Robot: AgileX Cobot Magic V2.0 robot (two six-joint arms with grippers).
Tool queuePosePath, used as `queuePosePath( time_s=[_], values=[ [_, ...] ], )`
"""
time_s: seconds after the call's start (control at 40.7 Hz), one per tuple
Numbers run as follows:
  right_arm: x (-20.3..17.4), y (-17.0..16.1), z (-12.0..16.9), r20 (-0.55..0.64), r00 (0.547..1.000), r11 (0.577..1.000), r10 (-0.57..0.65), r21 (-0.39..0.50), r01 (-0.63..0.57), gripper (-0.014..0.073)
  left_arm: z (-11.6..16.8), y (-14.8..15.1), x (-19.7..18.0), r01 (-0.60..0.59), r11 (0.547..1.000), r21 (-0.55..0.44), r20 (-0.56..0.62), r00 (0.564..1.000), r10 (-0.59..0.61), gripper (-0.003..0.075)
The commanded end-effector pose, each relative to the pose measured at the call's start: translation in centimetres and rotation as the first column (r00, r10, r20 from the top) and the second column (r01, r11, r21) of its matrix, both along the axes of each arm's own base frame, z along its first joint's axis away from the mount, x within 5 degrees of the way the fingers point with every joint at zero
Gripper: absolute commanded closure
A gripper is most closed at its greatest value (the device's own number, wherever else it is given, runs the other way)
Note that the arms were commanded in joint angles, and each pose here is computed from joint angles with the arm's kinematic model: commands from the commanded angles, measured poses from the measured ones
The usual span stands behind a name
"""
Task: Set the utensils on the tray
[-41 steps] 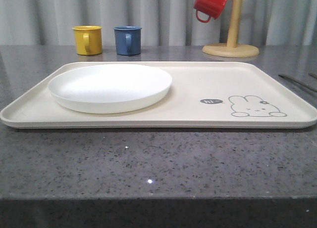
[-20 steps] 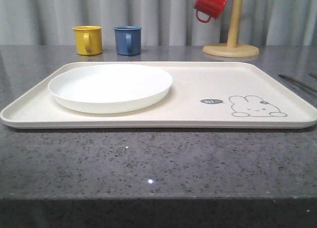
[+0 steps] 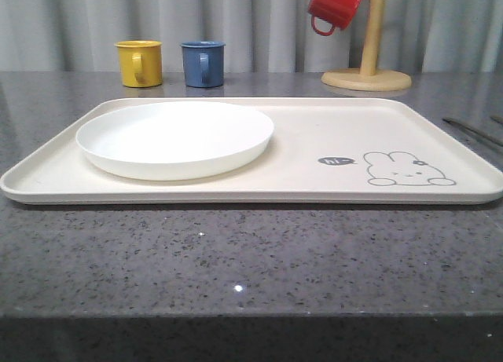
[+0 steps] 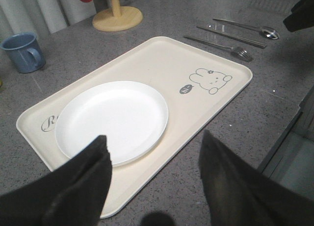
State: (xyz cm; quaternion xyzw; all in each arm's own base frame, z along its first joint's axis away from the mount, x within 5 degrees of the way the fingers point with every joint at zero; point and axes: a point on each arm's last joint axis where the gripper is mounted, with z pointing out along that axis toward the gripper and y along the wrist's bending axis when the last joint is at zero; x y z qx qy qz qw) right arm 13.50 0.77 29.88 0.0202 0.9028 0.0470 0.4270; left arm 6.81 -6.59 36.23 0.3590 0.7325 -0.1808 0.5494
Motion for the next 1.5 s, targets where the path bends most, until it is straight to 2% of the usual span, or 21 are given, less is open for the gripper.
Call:
queuePosePath(
  time_s=[0.0,0.172,0.344,0.54,0.737,0.884,0.983,1.179,1.302,1.474],
  values=[
    [0.9,-0.1,2.4,0.040,0.999,1.000,-0.002,-0.004,0.002,0.0140,1.5,-0.1,0.0,0.004,0.996,-0.089,0.057,0.998,0.001,0.0330],
    [2.8,0.0,3.2,-0.085,0.996,0.999,0.017,-0.026,-0.019,0.0140,1.5,-0.1,0.0,0.004,0.996,-0.089,0.057,0.998,0.001,0.0330],
    [5.7,0.0,3.6,-0.139,0.988,0.995,0.060,-0.070,-0.070,0.0140,1.5,-0.1,0.0,0.004,0.996,-0.089,0.057,0.998,0.001,0.0330],
    [9.6,0.1,3.3,-0.229,0.971,0.995,0.064,-0.064,-0.081,0.0140,1.5,-0.1,0.0,0.004,0.996,-0.089,0.057,0.998,0.001,0.0330],
    [13.6,1.1,2.3,-0.418,0.903,0.990,0.101,-0.052,-0.134,0.0153,1.5,-0.1,0.0,0.004,0.996,-0.089,0.057,0.998,0.001,0.0330],
    [16.9,1.0,1.3,-0.521,0.851,0.992,0.063,-0.064,-0.113,0.0249,1.5,-0.1,0.0,0.004,0.996,-0.089,0.057,0.998,0.001,0.0330],
    [18.8,1.1,0.7,-0.558,0.827,0.993,0.060,-0.051,-0.107,0.0277,1.5,-0.1,0.0,0.004,0.996,-0.089,0.057,0.998,0.001,0.0330],
    [21.4,1.4,-0.5,-0.609,0.790,0.995,0.062,-0.028,-0.100,0.0279,1.5,-0.1,0.0,0.004,0.996,-0.089,0.057,0.998,0.001,0.0330],
    [22.3,1.7,-1.1,-0.624,0.778,0.995,0.078,0.005,-0.096,0.0279,1.5,-0.1,0.0,0.004,0.996,-0.089,0.057,0.998,0.001,0.0330],
    [22.7,1.7,-1.8,-0.641,0.764,0.995,0.077,0.004,-0.097,0.0279,1.5,-0.1,0.0,0.004,0.996,-0.089,0.057,0.998,0.001,0.0330]
  ],
)
